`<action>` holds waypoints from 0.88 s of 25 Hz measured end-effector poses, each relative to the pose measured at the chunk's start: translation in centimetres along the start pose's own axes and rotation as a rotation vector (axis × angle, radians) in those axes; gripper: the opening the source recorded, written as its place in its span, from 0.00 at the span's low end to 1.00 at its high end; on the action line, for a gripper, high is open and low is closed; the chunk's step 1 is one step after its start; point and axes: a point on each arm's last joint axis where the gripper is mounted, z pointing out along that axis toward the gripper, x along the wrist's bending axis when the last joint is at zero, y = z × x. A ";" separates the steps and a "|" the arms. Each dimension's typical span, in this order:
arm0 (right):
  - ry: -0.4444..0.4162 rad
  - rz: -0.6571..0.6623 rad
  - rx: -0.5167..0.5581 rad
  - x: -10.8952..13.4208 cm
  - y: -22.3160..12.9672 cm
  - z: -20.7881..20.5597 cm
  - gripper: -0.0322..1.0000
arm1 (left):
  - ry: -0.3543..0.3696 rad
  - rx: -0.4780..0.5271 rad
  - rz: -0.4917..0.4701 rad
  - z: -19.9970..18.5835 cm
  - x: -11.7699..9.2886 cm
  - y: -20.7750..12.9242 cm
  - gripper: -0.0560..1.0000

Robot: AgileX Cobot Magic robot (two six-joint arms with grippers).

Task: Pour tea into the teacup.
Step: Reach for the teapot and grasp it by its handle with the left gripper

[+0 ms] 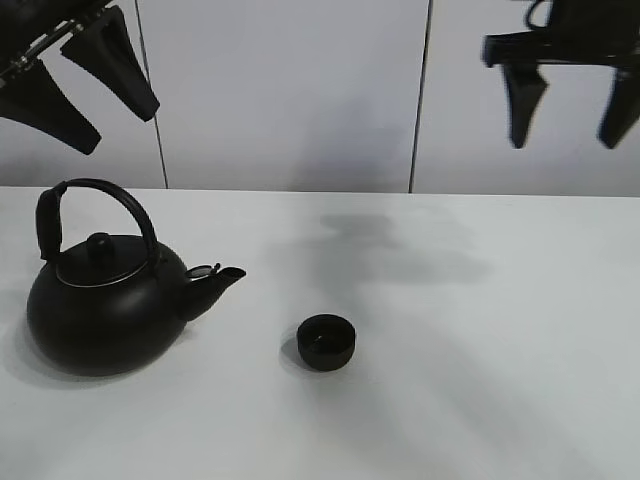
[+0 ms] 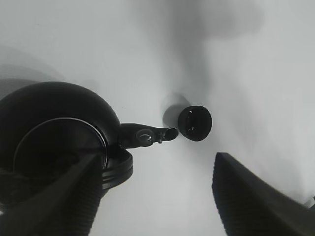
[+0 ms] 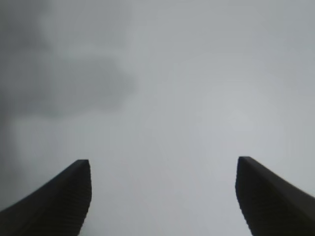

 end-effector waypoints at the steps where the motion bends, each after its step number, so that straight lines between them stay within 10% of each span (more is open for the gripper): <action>1: -0.019 0.038 -0.006 -2.1 0.1 -0.3 0.57 | 0.000 0.000 0.000 0.0 0.0 0.0 0.50; 10: -0.147 0.354 -0.288 -14.1 -6.1 -13.6 0.56 | 0.000 0.000 0.000 0.0 0.0 0.0 0.50; 16: -0.156 0.287 -0.600 -10.2 -16.0 -24.8 0.56 | 0.000 0.000 0.000 0.0 0.0 0.0 0.50; 22: 0.049 0.113 -0.941 -5.2 -30.5 -30.3 0.56 | 0.000 0.000 0.000 0.0 0.0 0.0 0.50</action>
